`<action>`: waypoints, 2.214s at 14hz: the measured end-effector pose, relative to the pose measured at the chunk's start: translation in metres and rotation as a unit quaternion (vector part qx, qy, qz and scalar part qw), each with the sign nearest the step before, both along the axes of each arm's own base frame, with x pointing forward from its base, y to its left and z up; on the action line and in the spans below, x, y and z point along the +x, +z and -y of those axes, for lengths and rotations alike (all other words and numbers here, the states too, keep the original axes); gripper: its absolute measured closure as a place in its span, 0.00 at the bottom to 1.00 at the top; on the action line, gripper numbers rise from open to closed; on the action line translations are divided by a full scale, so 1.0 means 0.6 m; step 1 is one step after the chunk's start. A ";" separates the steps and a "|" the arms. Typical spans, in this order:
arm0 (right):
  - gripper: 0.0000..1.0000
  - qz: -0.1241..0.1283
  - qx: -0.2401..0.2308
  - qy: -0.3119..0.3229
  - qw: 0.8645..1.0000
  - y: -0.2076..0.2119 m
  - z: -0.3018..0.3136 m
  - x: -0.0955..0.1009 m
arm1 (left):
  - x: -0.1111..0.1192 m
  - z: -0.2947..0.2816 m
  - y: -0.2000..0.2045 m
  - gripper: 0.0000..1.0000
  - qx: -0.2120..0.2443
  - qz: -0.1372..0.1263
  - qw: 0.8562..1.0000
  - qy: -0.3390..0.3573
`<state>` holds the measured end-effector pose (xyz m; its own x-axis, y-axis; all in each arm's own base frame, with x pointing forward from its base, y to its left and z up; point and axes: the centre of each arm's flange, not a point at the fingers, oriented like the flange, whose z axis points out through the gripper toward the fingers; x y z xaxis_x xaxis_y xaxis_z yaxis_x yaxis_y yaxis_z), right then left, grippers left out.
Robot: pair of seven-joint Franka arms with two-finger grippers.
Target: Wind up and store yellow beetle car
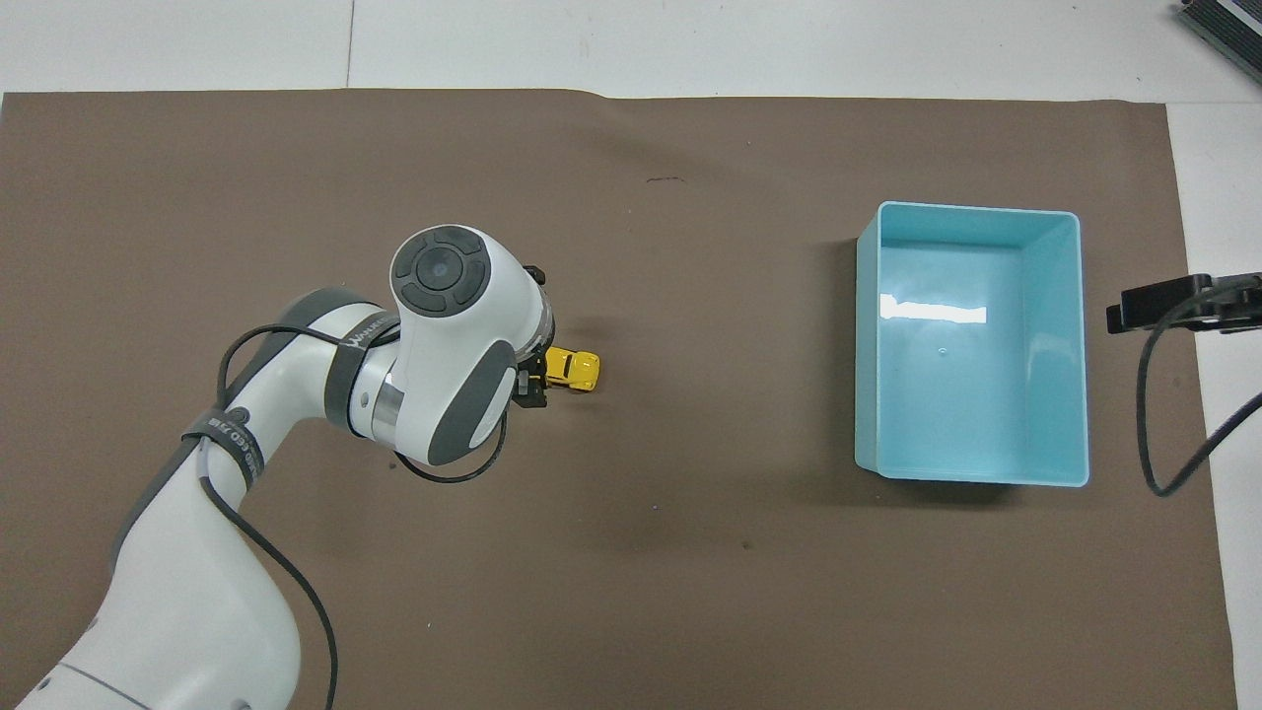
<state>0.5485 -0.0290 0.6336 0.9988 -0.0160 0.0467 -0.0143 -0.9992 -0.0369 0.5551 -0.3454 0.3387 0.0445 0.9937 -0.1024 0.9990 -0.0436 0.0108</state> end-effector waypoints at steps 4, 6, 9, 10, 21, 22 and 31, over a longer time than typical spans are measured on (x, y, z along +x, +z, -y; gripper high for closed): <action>0.00 0.000 0.000 0.000 1.000 0.000 0.000 0.000 | -0.014 0.023 -0.032 0.00 0.005 -0.010 1.000 -0.003; 0.00 0.000 0.000 0.000 1.000 0.000 0.000 0.000 | -0.018 0.021 -0.039 0.00 0.008 -0.015 1.000 -0.002; 0.00 0.000 0.000 0.000 1.000 0.000 0.000 0.000 | -0.018 0.017 -0.044 0.00 0.010 -0.017 1.000 -0.001; 0.00 0.000 0.000 0.000 1.000 -0.001 0.000 0.000 | -0.017 0.014 -0.045 0.05 0.011 -0.017 1.000 0.001; 0.00 0.000 0.000 0.000 1.000 0.000 0.000 0.000 | -0.011 0.005 -0.044 0.54 0.012 -0.018 0.999 0.041; 0.00 0.000 0.000 0.000 1.000 0.000 0.000 0.000 | -0.010 0.003 -0.044 0.54 0.012 -0.019 0.998 0.050; 0.00 0.000 0.000 0.000 1.000 0.000 0.001 -0.001 | -0.001 -0.025 -0.045 0.54 0.015 -0.020 0.999 0.038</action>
<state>0.5481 -0.0293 0.6335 0.9988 -0.0165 0.0464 -0.0148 -0.9992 -0.0370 0.5545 -0.3304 0.3117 -0.0343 0.9968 -0.0722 0.9990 0.0322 -0.0299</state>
